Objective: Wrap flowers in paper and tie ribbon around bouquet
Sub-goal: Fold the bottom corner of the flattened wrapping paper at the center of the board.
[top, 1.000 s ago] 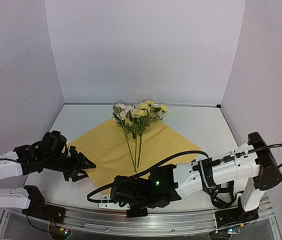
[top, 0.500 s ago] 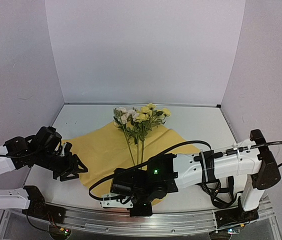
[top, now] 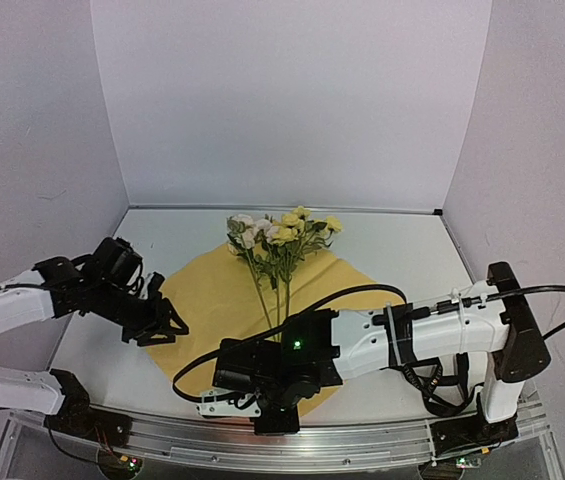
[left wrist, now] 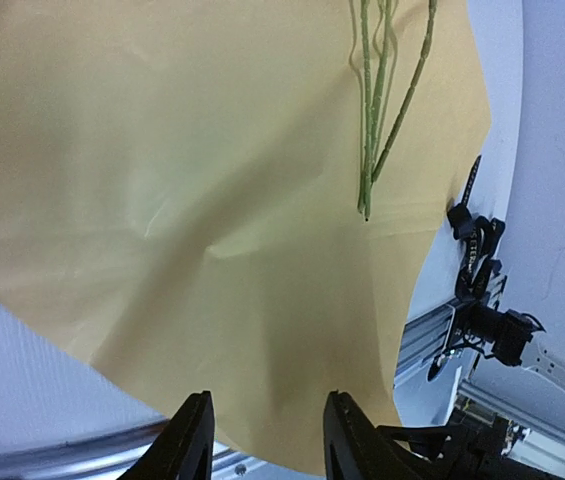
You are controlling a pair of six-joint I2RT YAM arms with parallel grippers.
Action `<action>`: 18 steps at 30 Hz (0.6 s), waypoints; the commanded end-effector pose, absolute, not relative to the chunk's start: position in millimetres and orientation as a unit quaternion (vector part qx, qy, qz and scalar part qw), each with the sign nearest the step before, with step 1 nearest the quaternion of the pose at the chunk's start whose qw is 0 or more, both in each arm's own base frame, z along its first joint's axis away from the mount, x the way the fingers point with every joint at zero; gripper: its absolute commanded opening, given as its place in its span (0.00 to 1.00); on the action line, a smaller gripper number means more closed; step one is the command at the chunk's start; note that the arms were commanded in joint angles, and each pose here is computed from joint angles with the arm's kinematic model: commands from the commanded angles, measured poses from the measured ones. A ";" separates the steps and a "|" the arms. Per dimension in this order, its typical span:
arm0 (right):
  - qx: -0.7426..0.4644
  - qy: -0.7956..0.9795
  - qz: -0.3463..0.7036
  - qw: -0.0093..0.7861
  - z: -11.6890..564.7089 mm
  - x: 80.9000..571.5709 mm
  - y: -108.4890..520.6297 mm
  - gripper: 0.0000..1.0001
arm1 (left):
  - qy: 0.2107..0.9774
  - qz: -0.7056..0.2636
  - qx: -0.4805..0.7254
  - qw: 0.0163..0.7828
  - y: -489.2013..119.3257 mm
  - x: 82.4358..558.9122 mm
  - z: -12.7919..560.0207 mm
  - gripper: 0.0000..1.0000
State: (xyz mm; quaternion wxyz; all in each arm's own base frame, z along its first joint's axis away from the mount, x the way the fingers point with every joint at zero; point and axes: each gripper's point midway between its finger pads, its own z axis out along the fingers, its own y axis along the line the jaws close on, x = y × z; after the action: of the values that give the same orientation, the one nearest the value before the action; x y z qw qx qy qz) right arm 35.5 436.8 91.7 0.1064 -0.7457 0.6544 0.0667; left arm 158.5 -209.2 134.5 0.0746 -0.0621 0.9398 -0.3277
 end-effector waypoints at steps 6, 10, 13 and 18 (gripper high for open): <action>-0.735 0.661 0.030 0.144 108.8 75.2 438.4 0.00 | 0.859 -0.497 0.101 0.073 -281.5 227.0 149.1 0.33; -0.738 0.660 0.045 0.132 113.4 76.4 431.7 0.00 | 0.862 -0.489 0.131 0.019 -285.0 222.6 123.8 0.34; -0.736 0.663 0.056 0.126 118.2 80.3 427.1 0.00 | 0.876 -0.467 0.123 -0.022 -281.1 217.0 92.6 0.34; -0.729 0.668 0.066 0.134 126.2 96.6 431.8 0.00 | 0.899 -0.418 0.099 -0.078 -267.7 203.7 39.3 0.32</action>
State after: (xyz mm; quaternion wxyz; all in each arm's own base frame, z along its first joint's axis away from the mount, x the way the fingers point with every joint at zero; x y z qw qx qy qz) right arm 88.0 426.9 96.9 0.1133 -0.7293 0.6733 0.0431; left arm 215.0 -276.1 63.0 -0.0485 0.0879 0.8940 -0.4368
